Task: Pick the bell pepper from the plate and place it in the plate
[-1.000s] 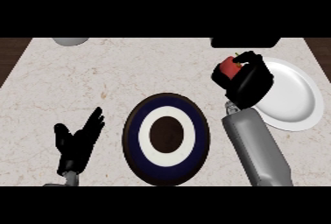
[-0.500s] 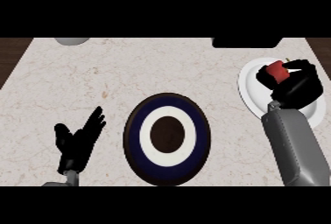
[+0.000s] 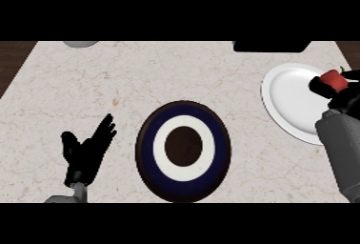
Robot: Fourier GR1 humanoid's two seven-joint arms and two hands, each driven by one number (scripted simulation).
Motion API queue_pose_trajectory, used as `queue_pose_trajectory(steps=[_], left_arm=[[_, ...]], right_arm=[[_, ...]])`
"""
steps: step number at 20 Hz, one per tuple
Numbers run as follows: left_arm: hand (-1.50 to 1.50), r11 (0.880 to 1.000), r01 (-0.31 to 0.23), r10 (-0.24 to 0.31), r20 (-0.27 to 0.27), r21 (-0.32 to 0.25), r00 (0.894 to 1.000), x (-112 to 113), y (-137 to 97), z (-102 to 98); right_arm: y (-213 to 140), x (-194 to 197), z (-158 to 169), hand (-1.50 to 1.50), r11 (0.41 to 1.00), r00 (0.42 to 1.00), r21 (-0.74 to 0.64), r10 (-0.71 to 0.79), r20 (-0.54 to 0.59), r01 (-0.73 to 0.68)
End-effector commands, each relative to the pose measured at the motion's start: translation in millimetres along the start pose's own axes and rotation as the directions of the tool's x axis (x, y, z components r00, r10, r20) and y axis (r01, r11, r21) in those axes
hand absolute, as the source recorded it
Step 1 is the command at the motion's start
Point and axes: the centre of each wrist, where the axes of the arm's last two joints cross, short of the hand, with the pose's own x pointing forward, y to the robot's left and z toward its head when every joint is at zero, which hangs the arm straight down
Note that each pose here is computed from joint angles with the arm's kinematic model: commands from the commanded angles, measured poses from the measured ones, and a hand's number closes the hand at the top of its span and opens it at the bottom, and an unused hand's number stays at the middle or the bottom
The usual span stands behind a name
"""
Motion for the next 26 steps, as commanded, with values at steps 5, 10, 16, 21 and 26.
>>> queue_pose_trajectory(steps=[5,10,16,21,26], left_arm=[[0.00,1.000,0.012,-0.013,-0.031,-0.014,0.999,-8.7,2.9,2.3],[0.00,1.000,0.024,-0.024,-0.008,-0.015,1.000,-1.4,-3.9,-9.8],[0.00,1.000,0.005,-0.005,-0.024,-0.003,1.000,0.9,-11.9,-6.9],[0.00,1.000,0.000,0.000,-0.027,0.012,1.000,-8.9,8.5,0.3],[0.00,1.000,-0.023,0.023,-0.033,0.002,0.999,-6.2,12.5,-3.1]], right_arm=[[-0.6,-36.6,-30.4,-1.50,0.958,0.992,0.282,0.085,-0.091,-0.056],[-0.3,-50.0,-28.2,-1.50,0.958,0.995,0.268,-0.099,-0.028,0.103],[-3.3,-51.4,-29.2,-1.50,0.942,0.948,0.109,-0.317,-0.034,0.319],[-20.8,-76.6,-54.5,-1.50,0.895,0.899,0.099,-0.429,-0.084,0.436],[-31.9,-133.5,-21.0,-1.50,0.818,0.845,0.210,-0.520,-0.127,0.535]])
